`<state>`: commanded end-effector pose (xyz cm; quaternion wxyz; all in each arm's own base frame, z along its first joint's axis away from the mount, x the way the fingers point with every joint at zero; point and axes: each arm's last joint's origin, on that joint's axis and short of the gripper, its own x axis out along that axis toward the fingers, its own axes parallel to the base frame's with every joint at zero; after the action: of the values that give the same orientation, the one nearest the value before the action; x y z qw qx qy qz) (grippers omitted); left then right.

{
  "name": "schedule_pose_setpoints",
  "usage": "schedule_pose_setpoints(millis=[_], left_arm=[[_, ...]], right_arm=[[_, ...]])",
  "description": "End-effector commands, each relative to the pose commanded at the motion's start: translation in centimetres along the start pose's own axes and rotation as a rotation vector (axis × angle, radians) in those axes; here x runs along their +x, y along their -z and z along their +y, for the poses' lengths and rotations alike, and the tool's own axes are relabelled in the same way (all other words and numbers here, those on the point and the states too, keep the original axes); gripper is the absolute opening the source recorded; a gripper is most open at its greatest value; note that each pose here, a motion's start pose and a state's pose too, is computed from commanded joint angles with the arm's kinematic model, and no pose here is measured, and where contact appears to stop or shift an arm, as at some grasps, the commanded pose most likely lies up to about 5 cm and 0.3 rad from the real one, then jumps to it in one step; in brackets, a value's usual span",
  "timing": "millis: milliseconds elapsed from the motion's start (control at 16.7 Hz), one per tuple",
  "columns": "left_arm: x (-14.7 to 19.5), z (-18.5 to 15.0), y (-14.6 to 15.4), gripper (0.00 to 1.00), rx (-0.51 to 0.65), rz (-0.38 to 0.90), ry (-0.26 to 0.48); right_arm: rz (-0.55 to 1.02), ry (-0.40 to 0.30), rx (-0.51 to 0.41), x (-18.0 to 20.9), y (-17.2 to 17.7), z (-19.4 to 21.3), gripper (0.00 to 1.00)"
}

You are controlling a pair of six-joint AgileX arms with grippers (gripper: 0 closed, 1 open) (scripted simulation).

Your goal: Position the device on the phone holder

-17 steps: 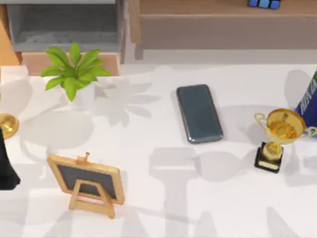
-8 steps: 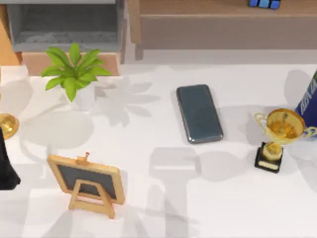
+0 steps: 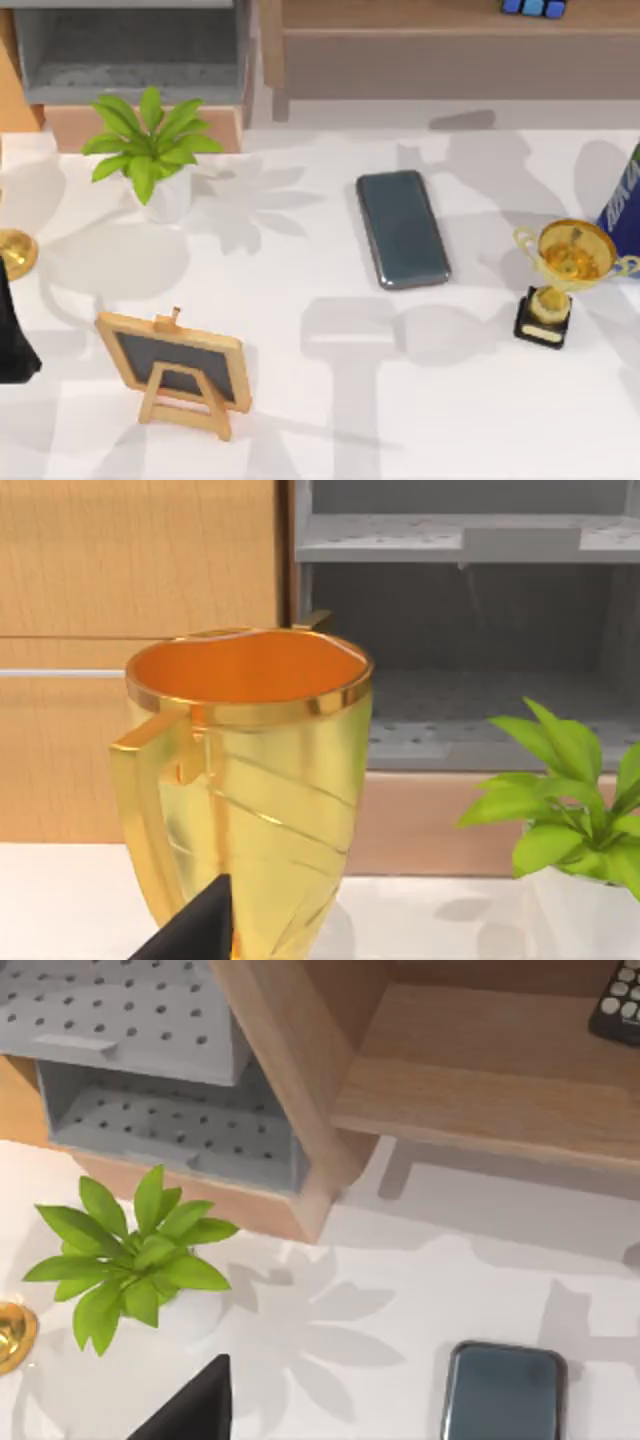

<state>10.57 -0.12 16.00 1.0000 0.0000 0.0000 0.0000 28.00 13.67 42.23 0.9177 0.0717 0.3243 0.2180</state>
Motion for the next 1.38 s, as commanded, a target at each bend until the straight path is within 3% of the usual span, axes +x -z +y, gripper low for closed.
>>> schedule_pose_setpoints(millis=[120, 300, 480, 660, 900, 1380], left_arm=[[0.0, 0.0, 0.0, 1.00, 0.000, 0.000, 0.000], [0.0, 0.0, 0.0, 1.00, 0.000, 0.000, 0.000], [0.0, 0.0, 0.0, 1.00, 0.000, 0.000, 0.000], [0.0, 0.0, 0.0, 1.00, 0.000, 0.000, 0.000], [0.0, 0.0, 0.0, 1.00, 0.000, 0.000, 0.000], [0.0, 0.0, 0.0, 1.00, 0.000, 0.000, 0.000]], right_arm=[[0.095, 0.000, 0.013, 4.4, -1.6, 1.1, 1.00], [0.285, 0.047, 0.033, 12.6, -1.3, 1.7, 1.00], [0.507, 0.144, 0.055, 20.7, 1.8, 0.8, 1.00], [0.718, 0.262, 0.070, 26.4, 6.1, -0.9, 1.00], [0.873, 0.357, 0.077, 29.3, 9.4, -2.4, 1.00], [0.875, 0.358, 0.078, 30.1, 10.2, -2.7, 1.00]])
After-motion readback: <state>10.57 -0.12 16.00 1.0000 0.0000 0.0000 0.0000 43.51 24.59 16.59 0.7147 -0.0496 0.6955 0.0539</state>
